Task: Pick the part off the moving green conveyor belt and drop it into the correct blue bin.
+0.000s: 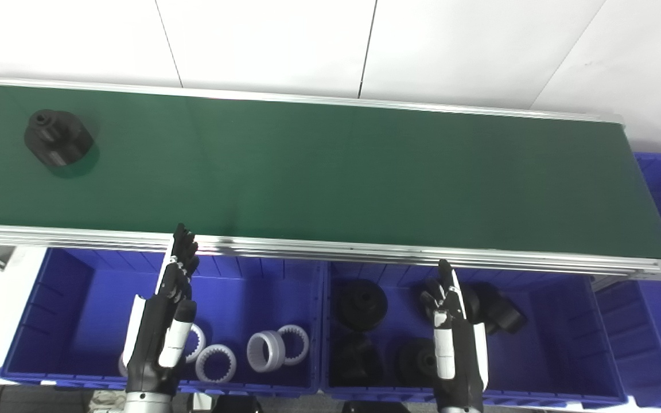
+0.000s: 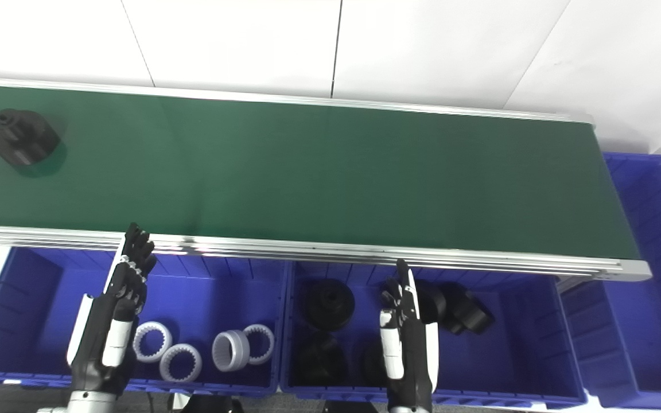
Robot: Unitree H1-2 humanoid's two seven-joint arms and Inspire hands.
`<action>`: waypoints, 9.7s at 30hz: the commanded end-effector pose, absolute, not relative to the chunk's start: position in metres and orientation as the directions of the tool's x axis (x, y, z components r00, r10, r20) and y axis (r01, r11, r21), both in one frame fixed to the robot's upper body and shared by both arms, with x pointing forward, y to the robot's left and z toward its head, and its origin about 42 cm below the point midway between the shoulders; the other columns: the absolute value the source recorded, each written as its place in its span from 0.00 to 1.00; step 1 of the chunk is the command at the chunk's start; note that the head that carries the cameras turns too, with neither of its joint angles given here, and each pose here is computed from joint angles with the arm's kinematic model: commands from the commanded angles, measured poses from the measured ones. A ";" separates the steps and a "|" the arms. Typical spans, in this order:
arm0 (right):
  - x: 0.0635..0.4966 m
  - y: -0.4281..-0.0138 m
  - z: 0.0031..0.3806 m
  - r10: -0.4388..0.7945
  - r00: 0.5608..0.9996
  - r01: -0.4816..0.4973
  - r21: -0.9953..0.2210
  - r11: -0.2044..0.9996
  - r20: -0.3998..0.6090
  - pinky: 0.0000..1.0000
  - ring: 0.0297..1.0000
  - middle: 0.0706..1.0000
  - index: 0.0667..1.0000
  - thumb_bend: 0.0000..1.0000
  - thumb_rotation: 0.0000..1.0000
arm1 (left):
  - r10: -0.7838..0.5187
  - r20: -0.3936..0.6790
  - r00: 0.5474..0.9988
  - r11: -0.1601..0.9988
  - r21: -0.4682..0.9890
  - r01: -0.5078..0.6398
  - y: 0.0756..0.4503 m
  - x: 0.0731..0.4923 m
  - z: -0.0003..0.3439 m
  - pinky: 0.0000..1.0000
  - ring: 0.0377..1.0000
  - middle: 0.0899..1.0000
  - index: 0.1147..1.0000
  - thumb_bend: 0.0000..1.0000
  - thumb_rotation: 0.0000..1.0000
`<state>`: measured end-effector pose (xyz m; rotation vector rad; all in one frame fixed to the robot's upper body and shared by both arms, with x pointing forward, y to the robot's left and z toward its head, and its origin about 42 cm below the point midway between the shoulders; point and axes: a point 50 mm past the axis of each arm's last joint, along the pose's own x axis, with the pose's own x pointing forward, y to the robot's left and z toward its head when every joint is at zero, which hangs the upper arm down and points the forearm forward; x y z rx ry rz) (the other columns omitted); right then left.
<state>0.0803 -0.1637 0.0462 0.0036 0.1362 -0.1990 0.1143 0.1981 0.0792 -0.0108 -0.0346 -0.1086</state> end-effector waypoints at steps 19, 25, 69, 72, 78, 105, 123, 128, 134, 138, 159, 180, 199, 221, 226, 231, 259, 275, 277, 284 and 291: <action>0.075 -0.168 0.043 -0.194 0.977 0.198 0.033 0.980 -0.086 0.86 0.94 0.99 0.97 0.76 1.00 | -0.121 0.080 0.989 0.993 0.019 0.120 0.192 0.110 0.073 0.98 1.00 1.00 1.00 0.68 0.90; 0.075 -0.178 0.032 -0.190 0.978 0.195 0.045 0.980 -0.091 0.88 0.95 1.00 0.99 0.80 1.00 | -0.117 0.044 0.992 0.993 -0.016 0.118 0.183 0.108 0.066 0.96 0.99 1.00 1.00 0.65 0.87; 0.107 -0.215 0.067 -0.112 0.992 0.108 0.075 0.991 0.056 0.90 0.96 1.00 1.00 0.83 0.92 | -0.179 0.095 0.979 0.974 -0.126 0.190 0.147 0.129 0.050 1.00 1.00 1.00 1.00 0.60 0.72; 0.129 -0.218 0.088 -0.071 0.989 0.072 0.001 0.997 0.131 0.86 0.95 1.00 1.00 0.80 0.88 | -0.181 0.105 0.978 0.972 -0.131 0.194 0.145 0.132 0.052 1.00 1.00 1.00 1.00 0.60 0.71; 0.198 -0.221 0.124 0.057 0.955 0.003 -0.202 0.979 0.291 0.79 0.92 0.99 0.99 0.83 0.81 | -0.171 0.106 0.980 0.974 -0.132 0.185 0.142 0.134 0.052 1.00 1.00 1.00 1.00 0.62 0.72; 0.422 -0.136 0.199 0.498 0.864 -0.216 -0.836 0.504 0.077 0.76 0.93 0.93 0.92 0.94 0.63 | -0.199 0.105 0.974 0.971 -0.111 0.211 0.116 0.146 0.048 0.91 0.95 0.99 1.00 0.57 0.65; 0.462 -0.078 0.189 0.544 0.831 -0.232 -0.962 0.147 -0.117 0.63 0.88 0.90 0.88 1.00 0.48 | -0.202 0.120 0.972 0.968 -0.128 0.217 0.094 0.141 0.056 0.89 0.93 0.97 1.00 0.60 0.64; 0.466 -0.074 0.182 0.544 0.823 -0.220 -0.975 0.042 -0.162 0.60 0.86 0.88 0.86 1.00 0.46 | -0.205 0.122 0.971 0.962 -0.157 0.223 0.089 0.139 0.058 0.94 0.95 0.99 1.00 0.58 0.62; 0.472 -0.079 0.170 0.522 0.830 -0.224 -0.975 -0.010 -0.196 0.57 0.80 0.86 0.86 1.00 0.45 | -0.198 0.127 0.972 0.965 -0.147 0.216 0.085 0.136 0.061 0.92 0.95 0.99 1.00 0.57 0.64; 0.472 -0.084 0.162 0.488 0.841 -0.254 -0.967 -0.025 -0.234 0.55 0.73 0.82 0.84 1.00 0.44 | -0.186 0.131 0.974 0.968 -0.147 0.205 0.085 0.134 0.064 0.90 0.94 0.99 1.00 0.60 0.65; 0.464 -0.095 0.148 0.507 0.847 -0.258 -0.957 0.130 -0.159 0.39 0.44 0.47 0.58 0.58 0.29 | -0.169 0.132 0.977 0.964 -0.185 0.192 0.089 0.136 0.064 0.89 0.93 0.97 1.00 0.60 0.63; 0.391 -0.127 0.243 0.717 0.667 -0.095 -0.977 -0.189 -0.203 0.31 0.36 0.44 0.62 0.65 0.35 | -0.181 0.175 0.968 0.958 -0.192 0.214 0.120 0.135 0.073 0.98 0.98 1.00 1.00 0.53 0.67; 0.235 -0.243 0.253 0.595 0.706 -0.308 -0.924 -0.228 -0.383 0.24 0.31 0.45 0.46 0.51 0.17 | -0.155 0.114 0.981 0.978 -0.124 0.169 0.179 0.138 0.109 1.00 1.00 1.00 1.00 0.61 0.84; 0.138 -0.268 0.196 0.246 0.963 -0.145 -0.982 0.124 -0.111 0.40 0.49 0.58 0.46 0.51 0.16 | -0.192 0.070 0.979 0.971 -0.131 0.200 0.209 0.149 0.121 1.00 1.00 1.00 1.00 0.62 0.80; 0.139 -0.267 0.181 0.161 0.971 -0.180 -0.984 0.012 -0.175 0.67 0.71 0.75 0.73 0.82 0.52 | -0.188 0.073 0.980 0.972 -0.133 0.196 0.207 0.148 0.123 1.00 1.00 1.00 1.00 0.62 0.79; 0.136 -0.264 0.176 0.065 0.966 -0.247 -0.968 -0.052 -0.250 0.97 0.90 0.90 0.83 0.97 0.71 | -0.182 0.068 0.981 0.971 -0.144 0.190 0.205 0.146 0.125 1.00 1.00 1.00 1.00 0.64 0.78; 0.092 -0.221 0.178 0.051 0.999 -0.036 -0.502 0.864 0.018 0.68 0.78 0.80 0.79 0.82 0.84 | -0.159 0.071 0.985 0.982 -0.089 0.165 0.183 0.137 0.123 0.98 0.96 0.98 1.00 0.66 0.83; 0.087 -0.195 0.086 -0.276 0.961 0.274 0.084 0.958 0.011 0.85 0.86 0.89 0.89 0.71 0.90 | -0.095 0.136 0.986 0.995 0.002 0.095 0.184 0.135 0.117 0.98 0.99 1.00 1.00 0.57 0.76; 0.086 -0.195 0.083 -0.273 0.962 0.271 0.055 0.961 0.018 0.86 0.87 0.90 0.91 0.70 0.91 | -0.097 0.146 0.985 0.995 0.019 0.095 0.185 0.133 0.116 0.98 0.99 1.00 1.00 0.55 0.75; 0.084 -0.199 0.074 -0.259 0.965 0.259 -0.020 0.966 0.029 0.90 0.92 0.96 0.95 0.69 0.97 | -0.085 0.157 0.984 0.995 0.062 0.076 0.182 0.126 0.111 0.96 0.98 0.99 1.00 0.51 0.69; 0.081 -0.201 0.072 -0.247 0.968 0.249 -0.040 0.968 0.041 0.90 0.91 0.95 0.94 0.71 0.97 | -0.093 0.162 0.982 0.994 0.075 0.081 0.180 0.120 0.109 0.96 0.98 1.00 1.00 0.47 0.69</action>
